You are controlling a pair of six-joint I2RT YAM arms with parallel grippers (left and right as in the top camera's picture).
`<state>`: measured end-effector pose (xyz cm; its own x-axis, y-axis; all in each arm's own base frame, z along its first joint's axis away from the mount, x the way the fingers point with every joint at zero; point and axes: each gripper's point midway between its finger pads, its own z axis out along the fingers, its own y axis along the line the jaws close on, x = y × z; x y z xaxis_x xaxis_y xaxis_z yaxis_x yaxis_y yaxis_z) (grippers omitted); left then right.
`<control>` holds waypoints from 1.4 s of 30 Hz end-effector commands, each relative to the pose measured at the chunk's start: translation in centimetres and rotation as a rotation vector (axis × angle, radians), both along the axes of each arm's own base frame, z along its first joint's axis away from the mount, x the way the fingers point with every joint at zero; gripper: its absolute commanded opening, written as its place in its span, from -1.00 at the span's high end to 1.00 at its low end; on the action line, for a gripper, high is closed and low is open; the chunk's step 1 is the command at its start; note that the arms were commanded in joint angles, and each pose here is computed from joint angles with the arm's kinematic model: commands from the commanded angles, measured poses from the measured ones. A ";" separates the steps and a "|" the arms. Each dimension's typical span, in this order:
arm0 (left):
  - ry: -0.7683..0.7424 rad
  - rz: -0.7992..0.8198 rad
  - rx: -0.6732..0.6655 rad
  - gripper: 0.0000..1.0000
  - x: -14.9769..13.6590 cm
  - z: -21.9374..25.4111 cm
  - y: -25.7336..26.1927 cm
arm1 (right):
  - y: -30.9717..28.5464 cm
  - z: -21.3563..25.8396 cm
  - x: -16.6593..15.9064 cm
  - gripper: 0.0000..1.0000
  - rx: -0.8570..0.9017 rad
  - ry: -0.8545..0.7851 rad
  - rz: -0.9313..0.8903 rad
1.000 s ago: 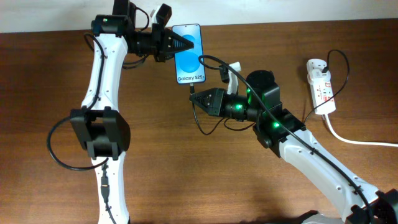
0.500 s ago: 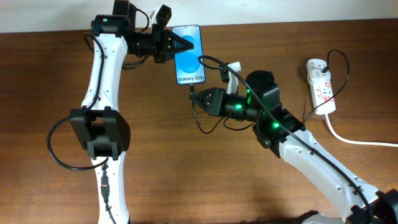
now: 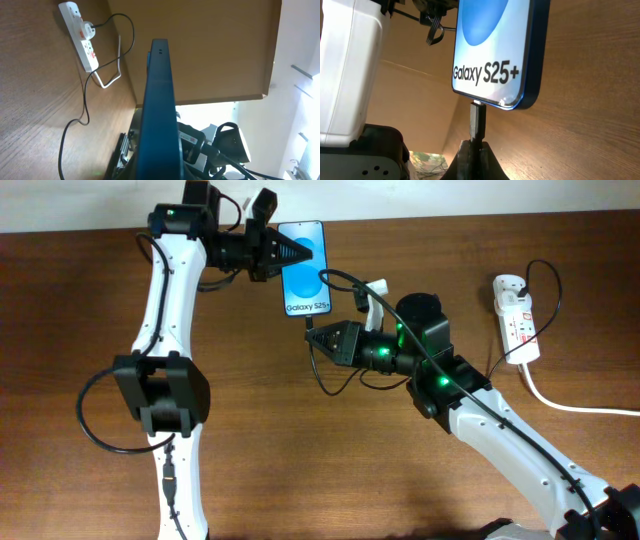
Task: Plug charger to phone and switch on socket
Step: 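Push the USB-C plug up into the phone's bottom port, then open the right gripper off the plug and pull it back right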
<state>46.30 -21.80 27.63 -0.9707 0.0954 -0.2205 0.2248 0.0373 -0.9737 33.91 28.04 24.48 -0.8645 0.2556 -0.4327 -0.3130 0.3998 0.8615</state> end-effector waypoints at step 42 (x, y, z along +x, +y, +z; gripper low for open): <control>-0.002 -0.031 -0.058 1.00 -0.8 1.7 -0.8 | -2.4 0.9 2.4 0.27 0.050 -0.029 -0.040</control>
